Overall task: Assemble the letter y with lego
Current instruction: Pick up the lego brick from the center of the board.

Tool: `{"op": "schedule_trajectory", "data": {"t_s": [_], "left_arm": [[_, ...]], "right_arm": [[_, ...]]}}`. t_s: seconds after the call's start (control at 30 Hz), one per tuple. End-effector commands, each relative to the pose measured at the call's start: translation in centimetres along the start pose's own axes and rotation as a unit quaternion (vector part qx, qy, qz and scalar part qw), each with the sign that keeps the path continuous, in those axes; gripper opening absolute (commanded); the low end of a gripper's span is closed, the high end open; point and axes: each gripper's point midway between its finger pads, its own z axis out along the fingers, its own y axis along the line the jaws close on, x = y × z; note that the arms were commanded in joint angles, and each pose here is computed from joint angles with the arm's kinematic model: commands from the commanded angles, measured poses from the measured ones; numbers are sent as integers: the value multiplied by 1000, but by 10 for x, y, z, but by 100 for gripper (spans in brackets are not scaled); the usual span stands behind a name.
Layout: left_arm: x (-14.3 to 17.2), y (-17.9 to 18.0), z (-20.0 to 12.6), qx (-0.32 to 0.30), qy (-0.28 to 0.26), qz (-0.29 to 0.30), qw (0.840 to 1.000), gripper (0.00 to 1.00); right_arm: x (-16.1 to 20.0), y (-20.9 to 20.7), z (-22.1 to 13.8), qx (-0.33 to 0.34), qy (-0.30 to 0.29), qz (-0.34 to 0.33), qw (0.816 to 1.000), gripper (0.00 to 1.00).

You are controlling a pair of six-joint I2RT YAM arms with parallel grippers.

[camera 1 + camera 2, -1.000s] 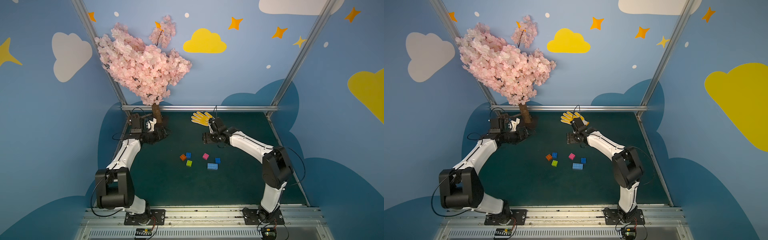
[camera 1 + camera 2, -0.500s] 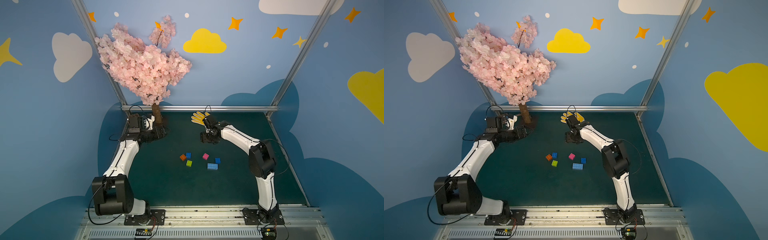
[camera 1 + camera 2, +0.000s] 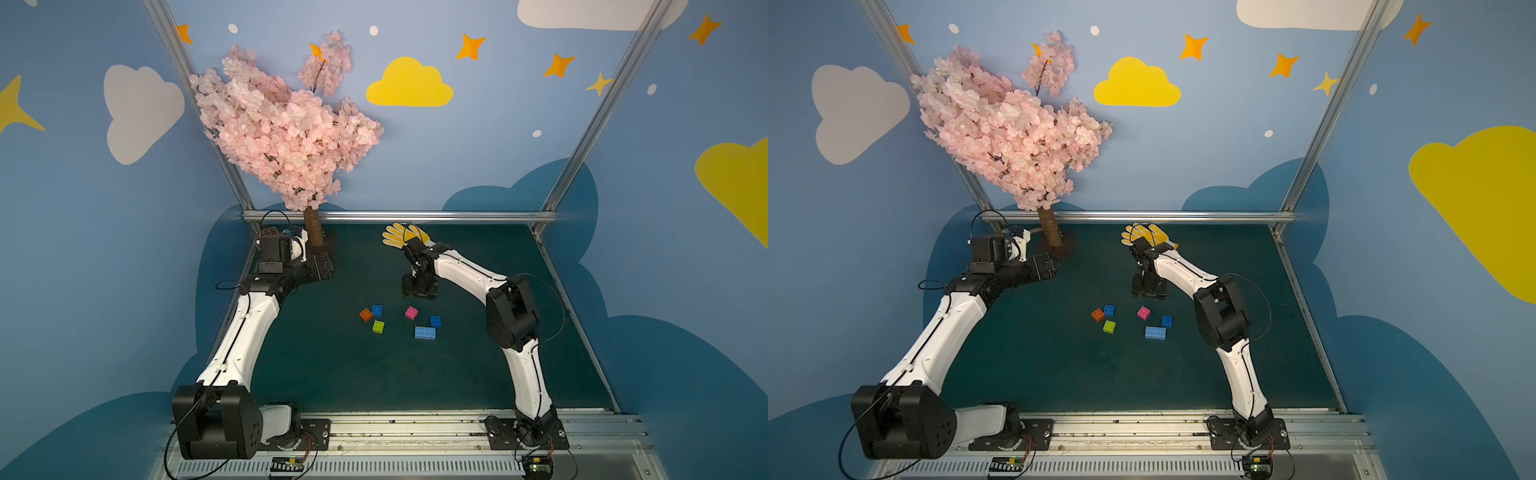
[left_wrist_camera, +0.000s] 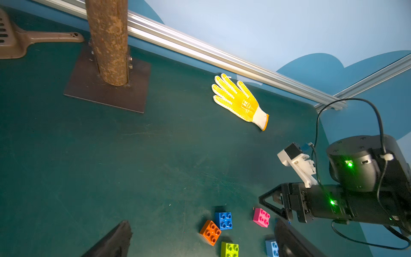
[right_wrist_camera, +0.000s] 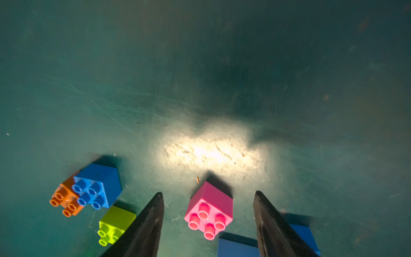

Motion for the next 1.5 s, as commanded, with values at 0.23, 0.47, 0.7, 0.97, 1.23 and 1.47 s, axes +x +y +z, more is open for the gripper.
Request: {"op": "schedule_trajectory", "data": {"t_s": [0.23, 0.47, 0.7, 0.97, 1.23, 1.47], "left_arm": [[2, -4, -4, -1, 4, 16, 1000, 100], [0, -6, -7, 2, -1, 18, 1000, 100], [-1, -6, -9, -2, -9, 22, 1000, 100], [-1, -5, -10, -3, -10, 22, 1000, 100], [-1, -5, -9, -5, -10, 23, 1000, 100], [-1, -4, -9, -7, -11, 24, 1000, 100]], "right_arm": [[29, 2, 16, 2, 51, 14, 999, 67], [38, -3, 24, 11, 66, 25, 997, 66], [41, -5, 33, 15, 77, 27, 997, 59], [42, -4, 37, 13, 75, 23, 997, 34], [42, -8, 33, 34, 73, -8, 997, 45], [51, -11, 34, 55, 76, -30, 995, 48]]}}
